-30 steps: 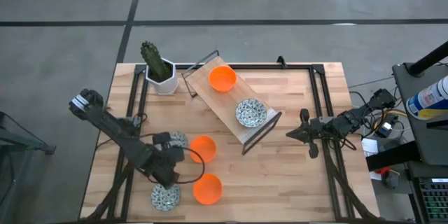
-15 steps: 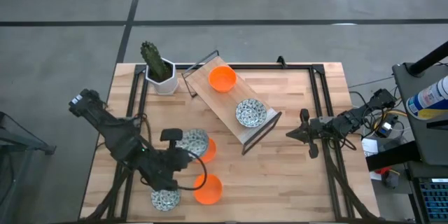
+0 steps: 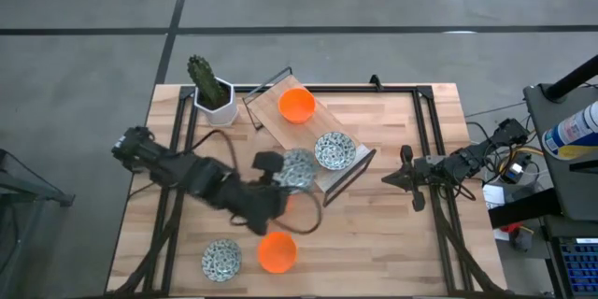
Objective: Pick & Place Mini bowls
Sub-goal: Stack the top white patterned bowl on the white patterned bowl on the shelf
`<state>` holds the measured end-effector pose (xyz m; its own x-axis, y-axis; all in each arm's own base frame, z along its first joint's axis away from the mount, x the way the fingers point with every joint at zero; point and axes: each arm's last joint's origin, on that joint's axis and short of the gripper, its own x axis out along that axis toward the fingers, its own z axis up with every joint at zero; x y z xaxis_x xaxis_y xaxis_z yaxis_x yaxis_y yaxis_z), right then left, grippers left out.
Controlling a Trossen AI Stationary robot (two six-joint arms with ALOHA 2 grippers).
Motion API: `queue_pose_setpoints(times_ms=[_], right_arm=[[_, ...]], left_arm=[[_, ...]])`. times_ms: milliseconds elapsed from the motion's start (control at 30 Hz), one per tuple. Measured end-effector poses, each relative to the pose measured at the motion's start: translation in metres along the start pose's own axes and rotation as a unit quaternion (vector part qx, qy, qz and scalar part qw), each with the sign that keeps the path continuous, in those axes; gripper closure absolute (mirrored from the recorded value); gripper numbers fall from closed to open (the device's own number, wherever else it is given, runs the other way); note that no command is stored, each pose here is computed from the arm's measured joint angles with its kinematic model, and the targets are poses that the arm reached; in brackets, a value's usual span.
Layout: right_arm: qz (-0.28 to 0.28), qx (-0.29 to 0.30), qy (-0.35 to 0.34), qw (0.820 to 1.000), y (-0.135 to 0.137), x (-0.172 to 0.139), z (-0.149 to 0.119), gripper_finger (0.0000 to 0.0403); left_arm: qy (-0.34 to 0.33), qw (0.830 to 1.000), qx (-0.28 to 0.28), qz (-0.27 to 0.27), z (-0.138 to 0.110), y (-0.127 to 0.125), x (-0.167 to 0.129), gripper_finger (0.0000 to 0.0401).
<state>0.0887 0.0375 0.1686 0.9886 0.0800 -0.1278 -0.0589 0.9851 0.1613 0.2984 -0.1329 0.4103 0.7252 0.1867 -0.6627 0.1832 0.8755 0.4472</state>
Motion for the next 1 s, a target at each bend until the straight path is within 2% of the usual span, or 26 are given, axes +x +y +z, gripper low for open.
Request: queue_pose_setpoints(times_ms=[200,500,700,1000], right_arm=[[0.0,0.0,0.0,1.0,0.0,0.0,0.0,0.0394],[0.0,0.0,0.0,1.0,0.0,0.0,0.0,0.0394],[0.0,0.0,0.0,1.0,0.0,0.0,0.0,0.0394],[0.0,0.0,0.0,1.0,0.0,0.0,0.0,0.0394]], left_arm=[[0.009,0.999,0.035,0.02,0.021,0.034,0.031,0.0401],[0.05,0.998,0.025,0.029,0.028,0.076,0.086,0.0401],[0.08,0.996,0.02,0.017,0.022,0.085,0.115,0.0401],[0.083,0.996,0.023,-0.006,0.019,0.081,0.125,0.0401]])
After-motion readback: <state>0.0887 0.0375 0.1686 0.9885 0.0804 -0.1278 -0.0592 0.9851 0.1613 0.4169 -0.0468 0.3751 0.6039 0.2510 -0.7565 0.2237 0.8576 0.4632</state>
